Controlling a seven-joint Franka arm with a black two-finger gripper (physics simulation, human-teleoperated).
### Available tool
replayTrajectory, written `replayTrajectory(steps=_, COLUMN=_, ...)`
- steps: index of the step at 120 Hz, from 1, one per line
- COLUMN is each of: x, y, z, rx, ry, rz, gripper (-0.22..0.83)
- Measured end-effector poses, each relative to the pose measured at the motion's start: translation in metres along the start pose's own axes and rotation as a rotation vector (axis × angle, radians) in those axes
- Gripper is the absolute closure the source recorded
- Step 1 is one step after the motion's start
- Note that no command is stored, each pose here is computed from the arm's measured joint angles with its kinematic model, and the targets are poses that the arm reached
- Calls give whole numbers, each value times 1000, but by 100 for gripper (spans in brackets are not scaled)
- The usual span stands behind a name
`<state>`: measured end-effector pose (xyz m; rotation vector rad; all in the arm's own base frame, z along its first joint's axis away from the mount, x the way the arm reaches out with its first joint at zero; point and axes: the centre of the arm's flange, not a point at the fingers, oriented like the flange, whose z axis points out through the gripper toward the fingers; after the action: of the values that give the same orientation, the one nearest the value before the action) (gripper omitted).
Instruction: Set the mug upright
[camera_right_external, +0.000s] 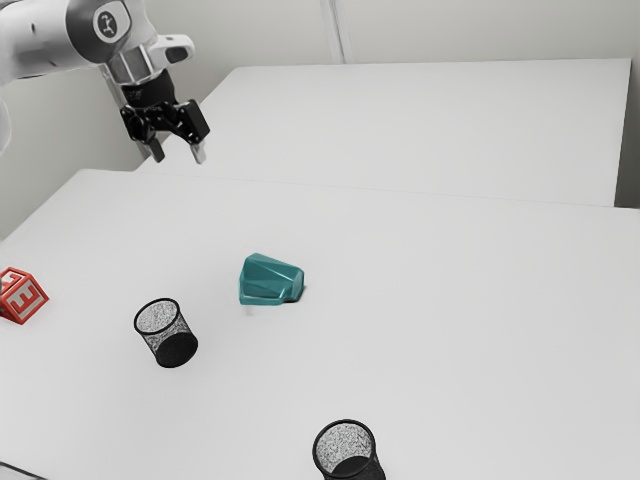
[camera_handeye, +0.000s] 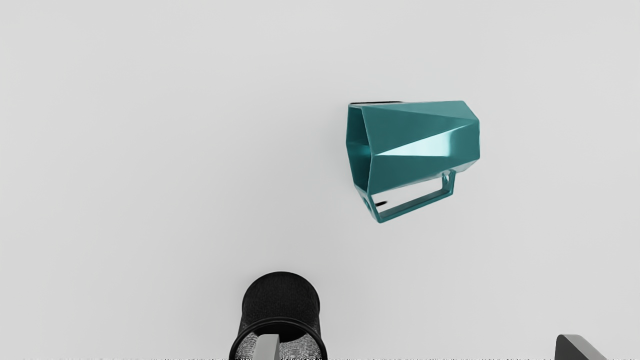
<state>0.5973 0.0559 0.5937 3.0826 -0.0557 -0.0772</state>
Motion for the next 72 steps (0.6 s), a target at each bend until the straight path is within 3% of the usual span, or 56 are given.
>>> replayTrajectory(steps=40, x=-3, y=6, z=21, rx=-48, ry=-43, rz=4, gripper=0)
replayTrajectory(steps=72, x=-19, y=-35, z=85, rx=-388, ry=-64, rz=-78, gripper=0)
